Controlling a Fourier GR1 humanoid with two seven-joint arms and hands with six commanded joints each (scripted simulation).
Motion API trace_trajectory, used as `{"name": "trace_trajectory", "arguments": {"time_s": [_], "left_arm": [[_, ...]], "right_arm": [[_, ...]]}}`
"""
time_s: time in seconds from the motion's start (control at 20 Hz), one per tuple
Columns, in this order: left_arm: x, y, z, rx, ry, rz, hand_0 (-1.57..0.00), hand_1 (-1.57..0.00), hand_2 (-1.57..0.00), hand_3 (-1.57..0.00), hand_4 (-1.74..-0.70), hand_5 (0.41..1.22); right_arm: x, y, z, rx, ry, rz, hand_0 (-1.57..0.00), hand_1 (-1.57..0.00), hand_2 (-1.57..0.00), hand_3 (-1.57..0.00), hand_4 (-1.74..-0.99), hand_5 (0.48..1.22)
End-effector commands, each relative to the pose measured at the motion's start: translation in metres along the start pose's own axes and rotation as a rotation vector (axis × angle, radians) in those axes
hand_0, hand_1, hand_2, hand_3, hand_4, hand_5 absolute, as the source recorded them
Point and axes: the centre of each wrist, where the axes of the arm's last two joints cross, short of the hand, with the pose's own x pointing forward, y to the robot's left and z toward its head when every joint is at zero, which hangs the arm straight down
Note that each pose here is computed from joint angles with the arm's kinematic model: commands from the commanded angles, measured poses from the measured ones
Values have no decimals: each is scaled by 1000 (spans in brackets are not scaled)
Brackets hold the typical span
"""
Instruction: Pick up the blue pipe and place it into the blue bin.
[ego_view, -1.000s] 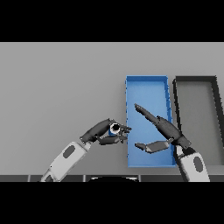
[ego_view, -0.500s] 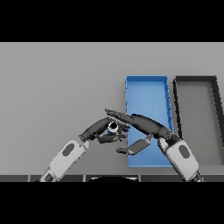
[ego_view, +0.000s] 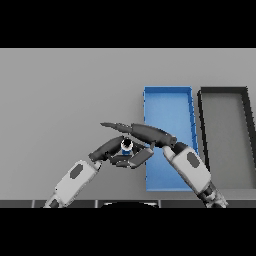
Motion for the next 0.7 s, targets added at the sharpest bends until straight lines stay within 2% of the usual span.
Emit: {"name": "trace_trajectory", "arguments": {"time_s": [0.0,0.05,0.15,0.2,0.25,0.3,0.4,0.45,0.55,0.65], "left_arm": [[1,-2,-3,-8,-6,0,-1571,-1567,-1571,-1395,-1717,1221],[5,0,-7,0,-45,-41,-1496,-1393,-1367,-1150,-1630,1221],[8,0,-8,-1,49,-164,-993,-895,-875,-736,-1587,1221],[8,-1,-6,11,36,-171,-879,-828,-796,-667,-1611,1221],[6,-3,-3,10,33,-168,-895,-867,-845,-656,-1637,1221],[7,-2,-6,32,16,-139,-1030,-1008,-990,-623,-1658,1192],[8,-2,-6,42,-42,-61,-1225,-1211,-1199,-525,-1688,1203],[5,-1,-6,38,-62,-36,-1294,-1283,-1274,-533,-1698,1206],[5,-3,-5,36,-57,-28,-1394,-1386,-1381,-550,-1714,1212],[6,-4,-5,28,-68,-40,-1458,-1453,-1449,-591,-1724,1215]], "right_arm": [[0,-2,-3,18,-6,10,-54,-83,-115,-43,-1268,519],[-1,0,-7,35,-12,8,-138,-166,-193,-106,-1308,523],[-1,-2,-13,61,-7,13,-478,-500,-500,-375,-1390,538],[0,0,-17,83,-27,9,-697,-714,-714,-562,-1453,551],[-3,2,-17,95,-37,-7,-872,-886,-886,-701,-1503,573],[0,4,-19,102,-42,-38,-1012,-1023,-1023,-828,-1541,604],[-2,6,-20,90,-27,-71,-1213,-1220,-1220,-1096,-1492,706],[-1,9,-21,75,-38,-74,-1285,-1290,-1290,-1191,-1475,809],[-4,10,-21,56,-60,-52,-1388,-1391,-1391,-1328,-1458,957],[0,13,-19,57,-74,-9,-1454,-1456,-1456,-1415,-1459,1052]]}}
